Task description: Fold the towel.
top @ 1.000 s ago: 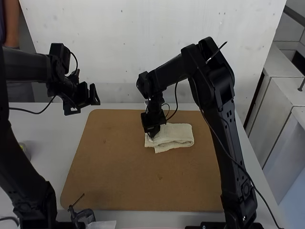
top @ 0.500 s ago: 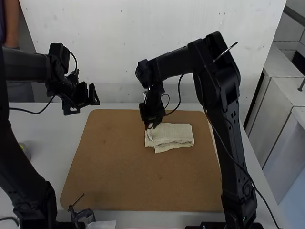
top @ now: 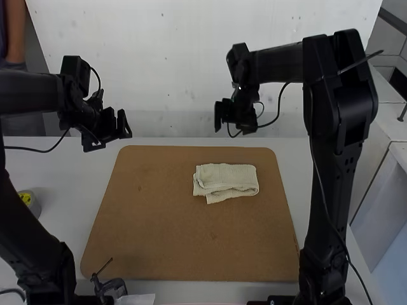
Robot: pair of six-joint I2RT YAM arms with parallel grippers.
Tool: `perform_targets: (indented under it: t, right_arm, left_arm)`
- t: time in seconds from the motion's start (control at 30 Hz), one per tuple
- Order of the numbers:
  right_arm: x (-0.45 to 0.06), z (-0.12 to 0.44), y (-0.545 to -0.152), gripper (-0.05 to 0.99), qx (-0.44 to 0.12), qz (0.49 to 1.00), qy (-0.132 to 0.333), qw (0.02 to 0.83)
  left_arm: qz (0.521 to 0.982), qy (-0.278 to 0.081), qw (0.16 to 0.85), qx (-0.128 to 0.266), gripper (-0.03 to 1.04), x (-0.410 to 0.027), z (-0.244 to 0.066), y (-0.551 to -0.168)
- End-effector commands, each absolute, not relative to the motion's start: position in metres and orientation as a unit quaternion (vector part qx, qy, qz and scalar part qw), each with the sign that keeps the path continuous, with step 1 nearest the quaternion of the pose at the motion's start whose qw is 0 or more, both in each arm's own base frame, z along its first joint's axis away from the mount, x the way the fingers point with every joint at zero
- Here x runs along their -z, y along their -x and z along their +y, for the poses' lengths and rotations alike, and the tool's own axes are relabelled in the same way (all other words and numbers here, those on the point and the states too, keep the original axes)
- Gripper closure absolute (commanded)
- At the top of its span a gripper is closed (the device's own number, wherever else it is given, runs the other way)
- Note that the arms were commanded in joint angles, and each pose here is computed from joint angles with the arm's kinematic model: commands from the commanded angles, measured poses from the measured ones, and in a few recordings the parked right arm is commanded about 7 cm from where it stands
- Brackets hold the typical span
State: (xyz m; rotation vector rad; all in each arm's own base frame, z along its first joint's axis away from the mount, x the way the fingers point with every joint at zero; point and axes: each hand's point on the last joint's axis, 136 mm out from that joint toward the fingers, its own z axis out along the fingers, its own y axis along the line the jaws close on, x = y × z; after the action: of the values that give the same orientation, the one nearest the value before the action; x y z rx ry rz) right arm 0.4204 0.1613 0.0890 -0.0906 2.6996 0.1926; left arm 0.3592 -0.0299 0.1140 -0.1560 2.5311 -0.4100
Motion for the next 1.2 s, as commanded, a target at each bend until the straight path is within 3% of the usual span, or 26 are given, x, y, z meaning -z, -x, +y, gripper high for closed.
perform_targets:
  t: [0.0,0.2,0.4,0.97,1.17]
  right_arm:
    - [-0.095,0.108,-0.418,-0.03,-0.047,0.968,0.005,0.245]
    - [-0.101,0.050,-0.401,-0.03,-0.035,0.953,-0.033,0.299]
    - [-0.134,0.026,-0.375,-0.03,-0.033,0.923,-0.045,0.380]
    - [-0.182,-0.001,-0.279,-0.03,-0.039,0.817,-0.071,0.572]
    - [-0.184,0.003,-0.254,-0.03,-0.049,0.785,-0.050,0.615]
  left_arm:
    - [0.942,0.045,0.292,0.162,0.00,-0.118,-0.038,-0.354]
    - [0.941,0.045,0.297,0.159,0.00,-0.112,-0.038,-0.352]
    - [0.939,0.041,0.303,0.160,0.00,-0.113,-0.041,-0.345]
    - [0.912,0.029,0.373,0.168,0.00,-0.146,-0.045,-0.318]
    - [0.894,0.023,0.412,0.176,0.00,-0.164,-0.050,-0.312]
